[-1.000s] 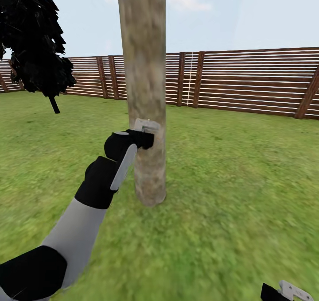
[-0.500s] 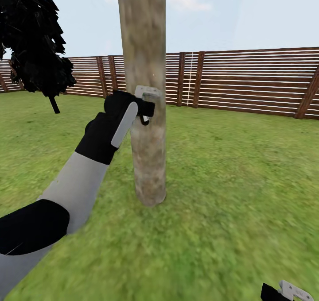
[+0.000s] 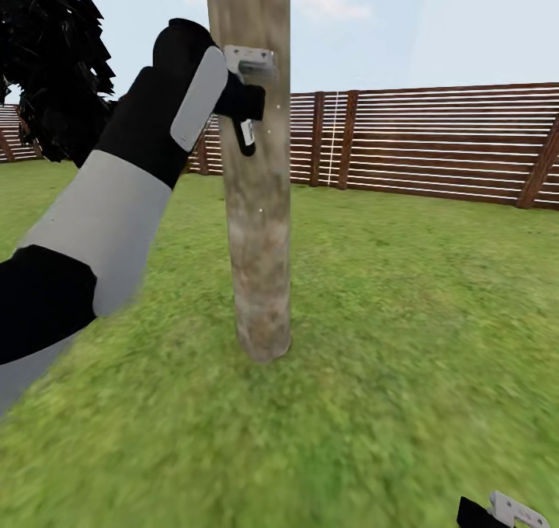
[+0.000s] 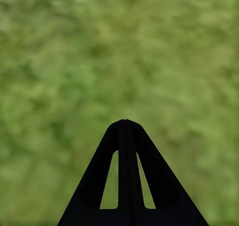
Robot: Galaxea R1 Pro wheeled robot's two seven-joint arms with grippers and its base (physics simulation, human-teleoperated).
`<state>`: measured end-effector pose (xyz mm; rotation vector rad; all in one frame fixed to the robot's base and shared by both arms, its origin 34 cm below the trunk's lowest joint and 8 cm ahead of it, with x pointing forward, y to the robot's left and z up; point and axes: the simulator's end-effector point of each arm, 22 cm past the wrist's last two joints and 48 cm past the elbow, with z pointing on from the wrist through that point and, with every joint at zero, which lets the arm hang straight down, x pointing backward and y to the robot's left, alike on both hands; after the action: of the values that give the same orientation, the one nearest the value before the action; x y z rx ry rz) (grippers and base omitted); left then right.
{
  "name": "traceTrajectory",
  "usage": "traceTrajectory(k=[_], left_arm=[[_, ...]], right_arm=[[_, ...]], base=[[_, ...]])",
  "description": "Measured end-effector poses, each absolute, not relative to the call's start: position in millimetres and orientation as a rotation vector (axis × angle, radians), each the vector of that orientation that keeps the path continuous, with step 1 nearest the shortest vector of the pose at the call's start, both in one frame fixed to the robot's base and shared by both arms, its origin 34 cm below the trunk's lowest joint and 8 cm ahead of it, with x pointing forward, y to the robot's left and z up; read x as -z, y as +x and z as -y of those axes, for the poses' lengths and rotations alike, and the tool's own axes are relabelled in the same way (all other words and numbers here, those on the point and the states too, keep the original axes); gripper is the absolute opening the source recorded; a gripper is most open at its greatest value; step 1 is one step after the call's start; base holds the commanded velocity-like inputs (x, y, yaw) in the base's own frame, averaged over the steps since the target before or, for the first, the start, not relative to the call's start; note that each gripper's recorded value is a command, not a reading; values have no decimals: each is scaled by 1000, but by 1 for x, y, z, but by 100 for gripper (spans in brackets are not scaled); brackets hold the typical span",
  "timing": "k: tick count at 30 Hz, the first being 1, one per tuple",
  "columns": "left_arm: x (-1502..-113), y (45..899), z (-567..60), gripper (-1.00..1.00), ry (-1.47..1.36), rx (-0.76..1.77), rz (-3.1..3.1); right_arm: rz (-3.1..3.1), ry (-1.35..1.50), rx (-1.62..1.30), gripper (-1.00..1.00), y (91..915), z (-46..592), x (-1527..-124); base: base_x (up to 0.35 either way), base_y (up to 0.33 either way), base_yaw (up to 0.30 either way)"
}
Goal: In the garden, pick up the pesticide atomizer on the floor and spray pesticide onto both trees until each tree trunk is fully covered.
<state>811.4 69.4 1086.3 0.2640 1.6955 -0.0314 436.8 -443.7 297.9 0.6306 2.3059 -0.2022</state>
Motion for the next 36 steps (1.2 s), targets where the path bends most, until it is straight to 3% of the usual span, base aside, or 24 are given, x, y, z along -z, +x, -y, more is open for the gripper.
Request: traceTrajectory(k=[20,36], left_arm=[[-1162,800,-84,-100,206,42,-1674],[-930,848,-85,-100,207,78,-2004]], right_arm=[[-2324,591,222,-100,435,436,-295],[-2328,596,217,-100,434,432,-293]], base=[[0,0,0],[0,0,0]])
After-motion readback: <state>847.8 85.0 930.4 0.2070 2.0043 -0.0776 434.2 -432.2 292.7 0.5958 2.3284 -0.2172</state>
